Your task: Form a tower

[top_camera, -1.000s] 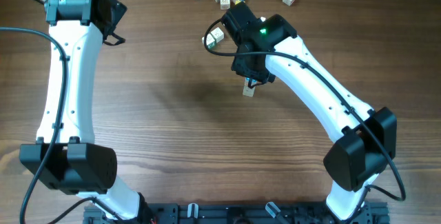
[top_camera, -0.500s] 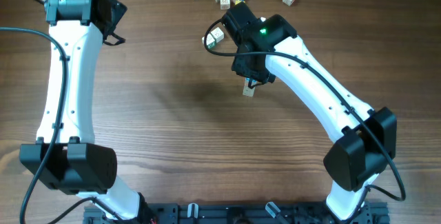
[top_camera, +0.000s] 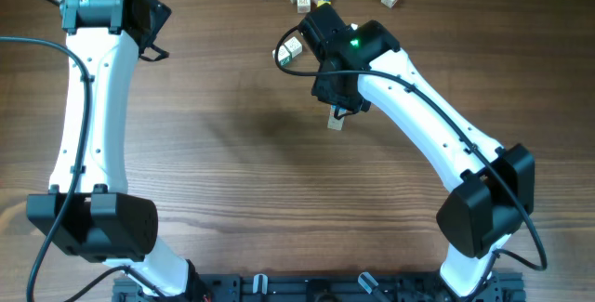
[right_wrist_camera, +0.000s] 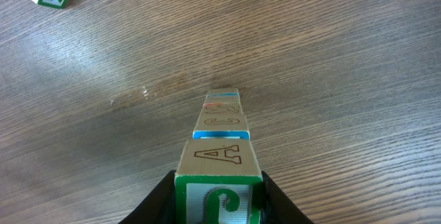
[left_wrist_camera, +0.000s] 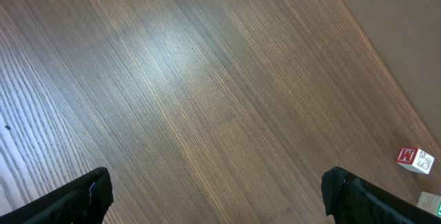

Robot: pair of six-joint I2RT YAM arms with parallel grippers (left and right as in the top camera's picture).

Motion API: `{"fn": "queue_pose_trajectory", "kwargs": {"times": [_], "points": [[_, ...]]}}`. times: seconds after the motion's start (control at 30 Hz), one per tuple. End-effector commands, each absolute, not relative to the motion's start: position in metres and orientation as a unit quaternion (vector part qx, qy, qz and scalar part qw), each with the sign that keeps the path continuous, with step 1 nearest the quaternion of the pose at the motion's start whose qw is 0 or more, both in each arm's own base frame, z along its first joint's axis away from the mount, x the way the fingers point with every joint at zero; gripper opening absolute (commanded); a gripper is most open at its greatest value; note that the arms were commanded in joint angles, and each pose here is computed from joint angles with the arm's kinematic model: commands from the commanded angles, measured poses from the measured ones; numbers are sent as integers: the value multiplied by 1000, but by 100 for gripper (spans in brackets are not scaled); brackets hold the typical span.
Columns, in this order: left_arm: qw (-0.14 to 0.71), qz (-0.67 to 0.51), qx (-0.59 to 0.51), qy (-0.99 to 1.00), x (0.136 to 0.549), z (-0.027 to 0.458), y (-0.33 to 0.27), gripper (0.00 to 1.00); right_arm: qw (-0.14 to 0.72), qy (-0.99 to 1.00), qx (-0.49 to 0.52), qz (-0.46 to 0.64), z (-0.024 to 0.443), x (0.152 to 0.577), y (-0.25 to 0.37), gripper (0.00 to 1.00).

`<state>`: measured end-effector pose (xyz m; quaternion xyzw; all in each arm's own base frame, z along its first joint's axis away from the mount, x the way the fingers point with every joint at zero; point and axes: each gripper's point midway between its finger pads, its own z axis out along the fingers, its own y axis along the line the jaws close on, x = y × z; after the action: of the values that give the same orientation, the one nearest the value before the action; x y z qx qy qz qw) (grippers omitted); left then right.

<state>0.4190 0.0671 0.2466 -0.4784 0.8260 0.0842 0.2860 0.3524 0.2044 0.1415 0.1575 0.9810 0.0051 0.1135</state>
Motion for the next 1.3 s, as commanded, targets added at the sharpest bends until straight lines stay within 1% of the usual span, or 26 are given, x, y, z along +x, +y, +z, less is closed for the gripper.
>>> {"fn": "queue_pose_trajectory", "kwargs": {"times": [0.0, 0.33, 0.63, 0.73, 0.8, 1.07, 1.27], "points": [[287, 97, -475, 826, 420, 245, 71, 100, 108, 981, 159, 5, 138, 350, 203, 24], [287, 97, -475, 827, 420, 245, 71, 100, 110, 981, 159, 8, 138, 352, 204, 24], [287, 97, -475, 826, 420, 245, 71, 100, 99, 982, 158, 2, 126, 347, 202, 24], [287, 97, -475, 826, 420, 245, 71, 100, 100, 982, 158, 3, 126, 347, 203, 25], [287, 97, -475, 826, 420, 245, 71, 100, 101, 982, 158, 8, 126, 348, 204, 28], [287, 97, -475, 826, 420, 245, 71, 100, 98, 983, 157, 15, 126, 348, 207, 30], [287, 97, -475, 827, 420, 245, 71, 100, 96, 985, 146, 11, 126, 347, 206, 28]]}}
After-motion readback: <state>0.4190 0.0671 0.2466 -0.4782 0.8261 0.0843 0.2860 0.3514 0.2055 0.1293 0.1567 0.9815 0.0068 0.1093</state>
